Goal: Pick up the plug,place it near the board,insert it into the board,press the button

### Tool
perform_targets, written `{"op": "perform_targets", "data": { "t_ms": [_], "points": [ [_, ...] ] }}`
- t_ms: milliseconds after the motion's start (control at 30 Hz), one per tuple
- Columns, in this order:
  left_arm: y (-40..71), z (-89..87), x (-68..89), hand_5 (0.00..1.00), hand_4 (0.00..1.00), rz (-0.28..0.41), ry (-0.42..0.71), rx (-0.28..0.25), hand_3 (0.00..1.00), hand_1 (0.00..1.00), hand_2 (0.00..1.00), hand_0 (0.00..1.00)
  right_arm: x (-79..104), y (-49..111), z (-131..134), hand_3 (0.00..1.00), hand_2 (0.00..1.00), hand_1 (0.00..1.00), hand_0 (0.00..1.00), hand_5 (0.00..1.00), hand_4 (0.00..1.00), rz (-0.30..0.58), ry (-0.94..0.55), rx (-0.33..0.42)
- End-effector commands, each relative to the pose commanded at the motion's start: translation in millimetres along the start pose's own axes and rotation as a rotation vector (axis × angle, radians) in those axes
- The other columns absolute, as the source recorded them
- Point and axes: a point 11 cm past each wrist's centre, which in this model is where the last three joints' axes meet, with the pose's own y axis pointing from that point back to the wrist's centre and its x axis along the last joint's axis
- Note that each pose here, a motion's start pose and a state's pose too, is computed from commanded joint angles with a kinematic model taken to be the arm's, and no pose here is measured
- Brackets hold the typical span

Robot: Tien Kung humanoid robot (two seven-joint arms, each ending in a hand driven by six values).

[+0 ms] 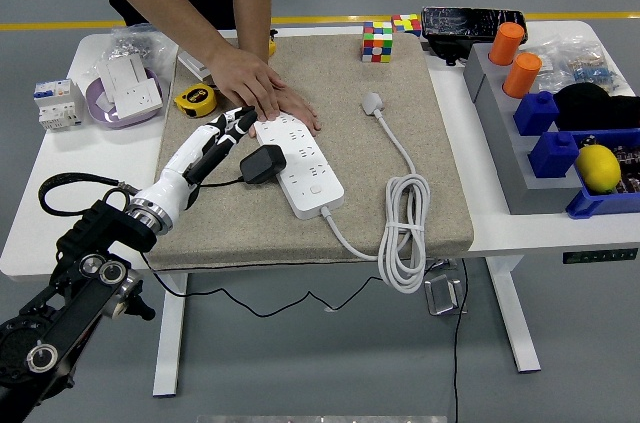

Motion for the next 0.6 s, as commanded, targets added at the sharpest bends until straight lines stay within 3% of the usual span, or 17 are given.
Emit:
{"op": "perform_targets", "data": {
  "t_ms": [167, 600],
  "points": [
    [0.5, -16.9, 1.8, 0.998, 0.998, 0.005, -0.080, 0.045, 0.942, 0.971, 0.945, 0.998, 0.3, -0.3, 2, 0.883, 0.865, 0.926, 0.998, 0.998, 0.998, 0.001, 0.004, -0.005],
    [-2.2, -31.9, -1.7, 0.998, 0.998, -0.010, -0.293, 0.081, 0.937, 0.973, 0.943, 0.998, 2.2, -0.4, 0, 0.882, 0.864, 0.927, 0.998, 0.998, 0.998, 0.004, 0.002, -0.002]
  ]
}}
